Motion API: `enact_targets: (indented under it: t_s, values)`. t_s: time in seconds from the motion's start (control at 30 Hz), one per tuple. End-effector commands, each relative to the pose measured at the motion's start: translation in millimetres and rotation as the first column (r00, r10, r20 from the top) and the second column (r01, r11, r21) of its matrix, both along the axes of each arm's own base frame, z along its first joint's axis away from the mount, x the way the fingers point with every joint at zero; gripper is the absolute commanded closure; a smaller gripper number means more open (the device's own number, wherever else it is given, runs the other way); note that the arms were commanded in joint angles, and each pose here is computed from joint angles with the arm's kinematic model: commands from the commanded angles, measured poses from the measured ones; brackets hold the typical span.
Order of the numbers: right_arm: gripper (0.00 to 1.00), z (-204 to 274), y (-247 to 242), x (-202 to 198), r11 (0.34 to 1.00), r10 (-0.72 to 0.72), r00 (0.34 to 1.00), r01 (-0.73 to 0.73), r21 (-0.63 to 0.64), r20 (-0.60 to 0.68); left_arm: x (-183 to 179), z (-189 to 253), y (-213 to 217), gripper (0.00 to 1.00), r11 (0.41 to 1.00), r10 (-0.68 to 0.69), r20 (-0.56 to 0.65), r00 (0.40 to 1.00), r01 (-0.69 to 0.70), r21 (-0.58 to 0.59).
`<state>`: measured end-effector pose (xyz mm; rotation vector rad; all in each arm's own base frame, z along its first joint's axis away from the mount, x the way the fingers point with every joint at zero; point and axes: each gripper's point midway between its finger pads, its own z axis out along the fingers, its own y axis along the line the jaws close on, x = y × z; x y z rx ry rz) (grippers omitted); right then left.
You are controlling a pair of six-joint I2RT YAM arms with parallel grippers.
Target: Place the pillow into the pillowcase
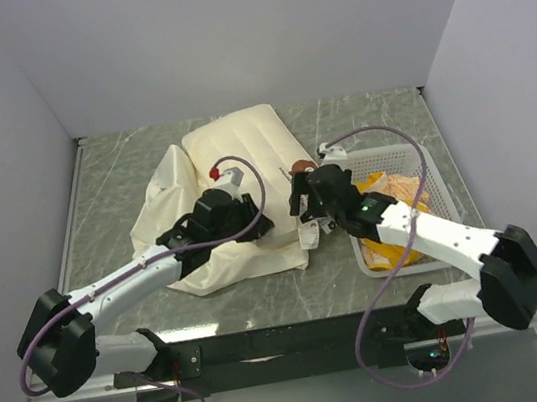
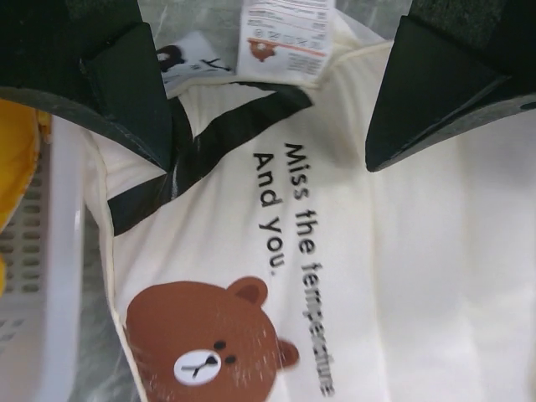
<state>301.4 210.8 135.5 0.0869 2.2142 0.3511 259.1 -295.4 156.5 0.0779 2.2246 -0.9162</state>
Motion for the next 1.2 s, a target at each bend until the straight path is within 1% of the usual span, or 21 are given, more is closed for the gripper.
enact_targets:
  t_s: [0.0, 0.07, 0.1, 0.13, 0.2, 0.23, 0.3, 0.33, 0.37, 0.43, 0.47, 0.53, 0.77, 0.87, 0.93, 0.97, 1.0, 1.03, 1.07, 1.1, 1.17]
  values:
    - [0.0, 55, 16, 2, 0.988, 0.01, 0.992, -0.03, 0.153, 0.127, -5, 52, -33, 0.41, 0.985, -0.053, 0.077, 0.996, 0.065, -0.162]
    - [0.0, 53, 25, -1, 0.986, 0.049, 0.991, -0.068, 0.154, 0.121, 3, 51, -9, 0.21, 0.983, 0.096, 0.032, 0.995, -0.09, -0.158]
    - [0.0, 51, 30, -3, 0.986, 0.071, 0.99, -0.088, 0.142, 0.122, 7, 50, 3, 0.15, 0.977, 0.165, 0.021, 0.986, -0.16, -0.144]
    - [0.0, 55, 40, -5, 0.983, 0.1, 0.987, -0.118, 0.142, 0.129, 18, 43, 29, 0.13, 0.946, 0.307, -0.003, 0.952, -0.306, -0.104]
    - [0.0, 48, 51, -5, 0.985, 0.127, 0.985, -0.139, 0.102, 0.115, 25, 46, 64, 0.03, 0.89, 0.449, -0.018, 0.893, -0.449, -0.08]
    - [0.0, 55, 58, -3, 0.984, 0.136, 0.983, -0.148, 0.099, 0.126, 38, 47, 95, 0.01, 0.814, 0.577, -0.018, 0.817, -0.576, -0.071]
    - [0.0, 51, 76, -4, 0.977, 0.193, 0.974, -0.203, 0.072, 0.122, 37, 38, 135, 0.01, 0.732, 0.681, -0.047, 0.731, -0.682, -0.002]
    - [0.0, 62, 86, 1, 0.973, 0.206, 0.968, -0.219, 0.079, 0.141, 45, 38, 162, 0.01, 0.668, 0.744, -0.048, 0.667, -0.745, 0.004]
    - [0.0, 48, 97, 3, 0.969, 0.239, 0.964, -0.245, 0.039, 0.113, 46, 35, 176, 0.01, 0.636, 0.771, -0.04, 0.636, -0.771, 0.012]
    - [0.0, 54, 114, 10, 0.962, 0.268, 0.956, -0.271, 0.012, 0.115, 51, 29, 208, 0.01, 0.554, 0.833, -0.026, 0.553, -0.832, 0.038]
    - [0.0, 37, 121, 14, 0.959, 0.283, 0.955, -0.28, -0.039, 0.087, 53, 21, 219, 0.01, 0.52, 0.854, -0.018, 0.52, -0.851, 0.07]
    - [0.0, 40, 137, 16, 0.954, 0.297, 0.95, -0.29, -0.081, 0.096, 52, 4, 239, 0.0, 0.449, 0.892, -0.015, 0.451, -0.881, 0.148]
    - [0.0, -18, 177, 11, 0.897, 0.347, 0.938, -0.334, -0.289, -0.007, 53, -58, 258, 0.0, 0.358, 0.93, -0.03, 0.365, -0.888, 0.289]
    - [0.0, -47, 180, 6, 0.87, 0.339, 0.939, -0.337, -0.361, -0.059, 58, -87, 259, 0.01, 0.349, 0.934, -0.051, 0.354, -0.873, 0.341]
    - [0.0, -66, 173, 6, 0.851, 0.315, 0.944, -0.329, -0.409, -0.103, 63, -105, 255, 0.01, 0.371, 0.926, -0.077, 0.37, -0.851, 0.373]
    - [0.01, -70, 169, 7, 0.848, 0.292, 0.95, -0.309, -0.43, -0.106, 63, -110, 255, 0.03, 0.372, 0.925, -0.083, 0.37, -0.844, 0.386]
    - [0.05, -74, 160, 8, 0.838, 0.269, 0.956, -0.292, -0.46, -0.116, 64, -114, 256, 0.19, 0.372, 0.926, -0.092, 0.366, -0.841, 0.394]
    - [0.09, -75, 152, 11, 0.839, 0.243, 0.963, -0.268, -0.474, -0.114, 67, -118, 256, 0.31, 0.374, 0.925, -0.096, 0.367, -0.836, 0.401]
    - [0.16, -72, 144, 14, 0.84, 0.216, 0.971, -0.24, -0.487, -0.104, 68, -117, 259, 0.6, 0.371, 0.926, -0.093, 0.365, -0.837, 0.402]
    - [0.44, -74, 133, 13, 0.837, 0.202, 0.972, -0.234, -0.495, -0.117, 69, -115, 264, 0.75, 0.36, 0.93, -0.088, 0.356, -0.842, 0.401]
    - [0.72, -53, 116, 20, 0.873, 0.165, 0.982, -0.191, -0.448, -0.096, 70, -108, 273, 0.99, 0.344, 0.938, -0.089, 0.336, -0.857, 0.385]
